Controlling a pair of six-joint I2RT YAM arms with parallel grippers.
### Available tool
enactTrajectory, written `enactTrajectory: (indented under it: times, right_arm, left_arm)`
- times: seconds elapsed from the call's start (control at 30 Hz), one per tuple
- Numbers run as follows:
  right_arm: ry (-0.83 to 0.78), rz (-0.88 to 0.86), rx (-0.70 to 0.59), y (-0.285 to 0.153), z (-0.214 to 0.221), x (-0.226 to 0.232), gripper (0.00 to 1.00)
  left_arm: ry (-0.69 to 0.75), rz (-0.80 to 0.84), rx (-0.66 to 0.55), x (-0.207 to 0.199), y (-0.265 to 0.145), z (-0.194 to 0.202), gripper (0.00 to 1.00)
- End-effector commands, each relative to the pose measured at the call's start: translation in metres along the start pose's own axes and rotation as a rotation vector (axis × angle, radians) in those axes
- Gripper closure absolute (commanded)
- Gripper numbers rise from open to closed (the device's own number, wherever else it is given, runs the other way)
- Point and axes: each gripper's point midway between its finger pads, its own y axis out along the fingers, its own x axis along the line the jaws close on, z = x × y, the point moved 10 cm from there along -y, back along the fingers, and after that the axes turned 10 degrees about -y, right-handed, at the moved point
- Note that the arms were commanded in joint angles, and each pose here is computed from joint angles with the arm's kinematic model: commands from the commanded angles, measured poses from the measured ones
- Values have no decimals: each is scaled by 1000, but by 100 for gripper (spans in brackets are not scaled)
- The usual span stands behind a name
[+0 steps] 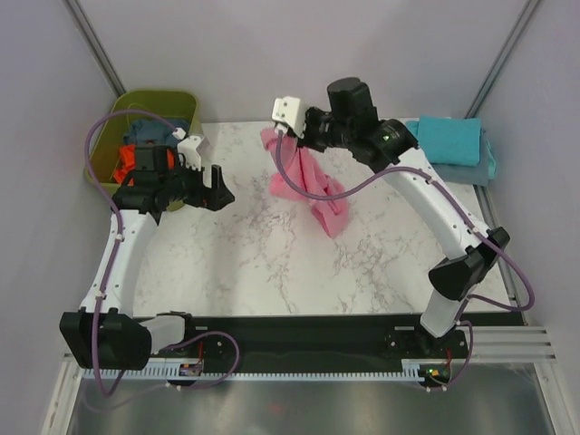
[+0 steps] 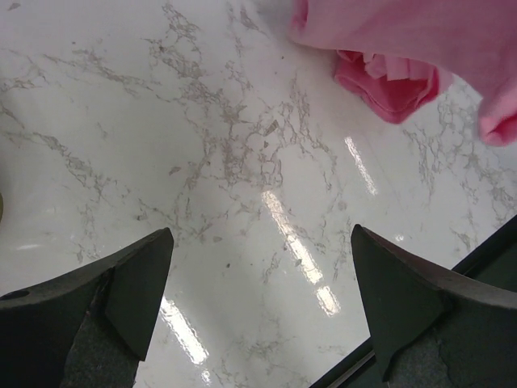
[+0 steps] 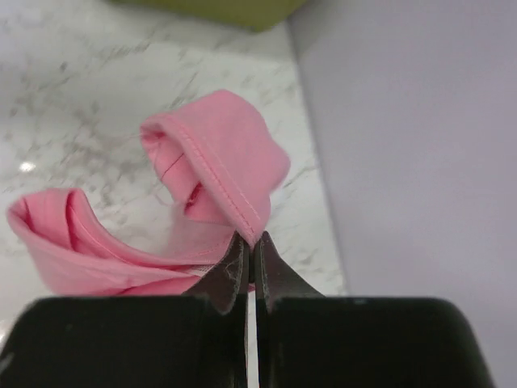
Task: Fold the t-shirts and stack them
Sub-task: Flatten the tshirt out
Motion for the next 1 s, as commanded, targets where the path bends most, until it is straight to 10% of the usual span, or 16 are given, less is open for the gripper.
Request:
enactTrajectory:
  times: [0.0,0.2,0.57,0.63,0.7,0.77,0.97]
  right_arm:
    - [-49,272,-144,-43,-61,-52,100]
    - [-85,580,-56,-90,-75,-89,100]
    - [438,543,654,-110,202,41,100]
    - [506,497,729,-114,225,67,76]
    - [532,394,673,-111,220,77,44]
    - [503,362,540,-114,205,73,34]
    - [582,86,333,-75,209,97,37]
  left_arm:
    - [22,70,-69,-17,-9,-10,1]
    - [60,93,-100,-28,-15,-22,1]
    - [60,119,-53,-32,-5,-9,1]
    - [52,117,-38,-30,0,-9,1]
    - [44,120,-17,-28,6,-8,1]
    - [97,53,87,-23,13,14,0]
    - [183,-1,220,-12,46,41,1]
